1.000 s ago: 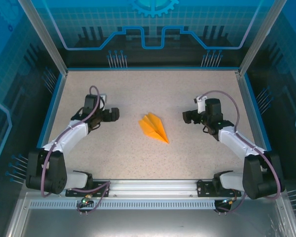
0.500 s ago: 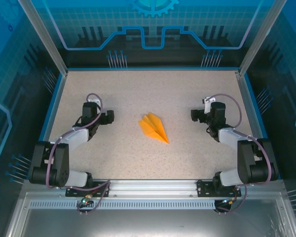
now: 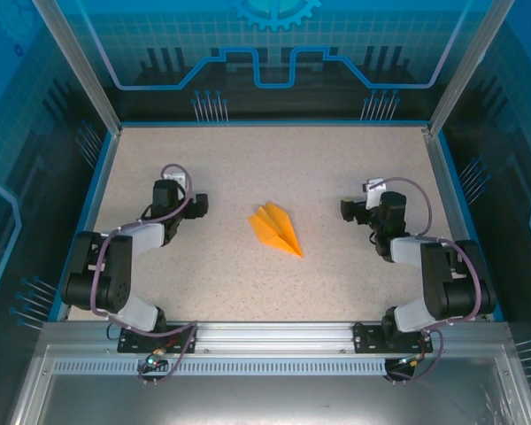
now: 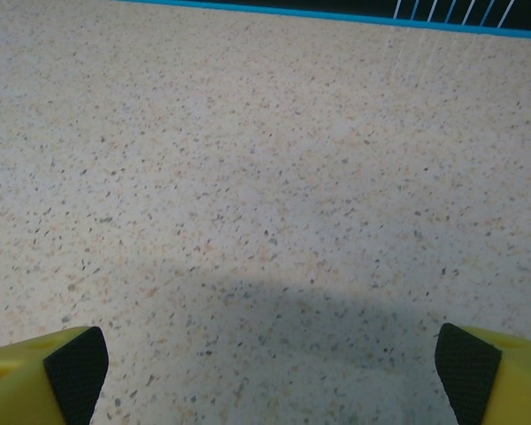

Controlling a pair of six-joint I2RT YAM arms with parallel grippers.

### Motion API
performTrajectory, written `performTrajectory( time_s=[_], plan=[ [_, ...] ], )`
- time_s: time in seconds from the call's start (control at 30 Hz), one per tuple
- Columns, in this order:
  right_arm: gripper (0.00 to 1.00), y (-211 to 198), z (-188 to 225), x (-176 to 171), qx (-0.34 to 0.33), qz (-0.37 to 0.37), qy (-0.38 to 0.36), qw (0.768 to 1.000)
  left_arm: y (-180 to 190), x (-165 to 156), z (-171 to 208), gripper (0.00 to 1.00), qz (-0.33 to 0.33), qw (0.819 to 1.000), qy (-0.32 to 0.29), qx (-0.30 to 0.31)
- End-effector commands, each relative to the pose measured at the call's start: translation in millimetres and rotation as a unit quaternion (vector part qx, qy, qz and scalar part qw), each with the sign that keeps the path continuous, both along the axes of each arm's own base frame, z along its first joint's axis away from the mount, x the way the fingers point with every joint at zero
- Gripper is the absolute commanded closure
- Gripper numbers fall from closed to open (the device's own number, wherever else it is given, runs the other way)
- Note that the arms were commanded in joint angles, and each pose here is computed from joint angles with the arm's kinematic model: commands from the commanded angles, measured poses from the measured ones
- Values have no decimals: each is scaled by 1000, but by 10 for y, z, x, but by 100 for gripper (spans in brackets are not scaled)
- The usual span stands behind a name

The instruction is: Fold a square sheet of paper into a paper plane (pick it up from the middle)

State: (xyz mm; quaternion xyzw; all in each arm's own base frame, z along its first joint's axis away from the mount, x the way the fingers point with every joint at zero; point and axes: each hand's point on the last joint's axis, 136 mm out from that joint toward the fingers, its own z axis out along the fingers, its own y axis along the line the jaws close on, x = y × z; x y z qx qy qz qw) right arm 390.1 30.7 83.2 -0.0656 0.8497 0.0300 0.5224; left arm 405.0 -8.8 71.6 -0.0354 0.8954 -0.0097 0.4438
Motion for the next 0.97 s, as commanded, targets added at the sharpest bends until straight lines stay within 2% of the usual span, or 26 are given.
performTrajectory(
  time_s=[0.0, 0.17, 0.33, 0.93],
  plan=[
    [1, -11, 116, 56, 1, 3, -38, 999, -32, 87, 183, 1, -20, 998, -52, -1],
    [1, -4, 109, 53, -1, 2, -37, 999, -28, -17, 246, 1, -19, 995, -98, -3],
    [1, 5, 105, 58, -3, 4, -35, 999, 8, -72, 193, 1, -16, 993, -120, -13],
    [1, 8, 110, 66, -6, 4, -35, 999, 21, -81, 189, 1, -12, 992, -126, -13]
  ],
)
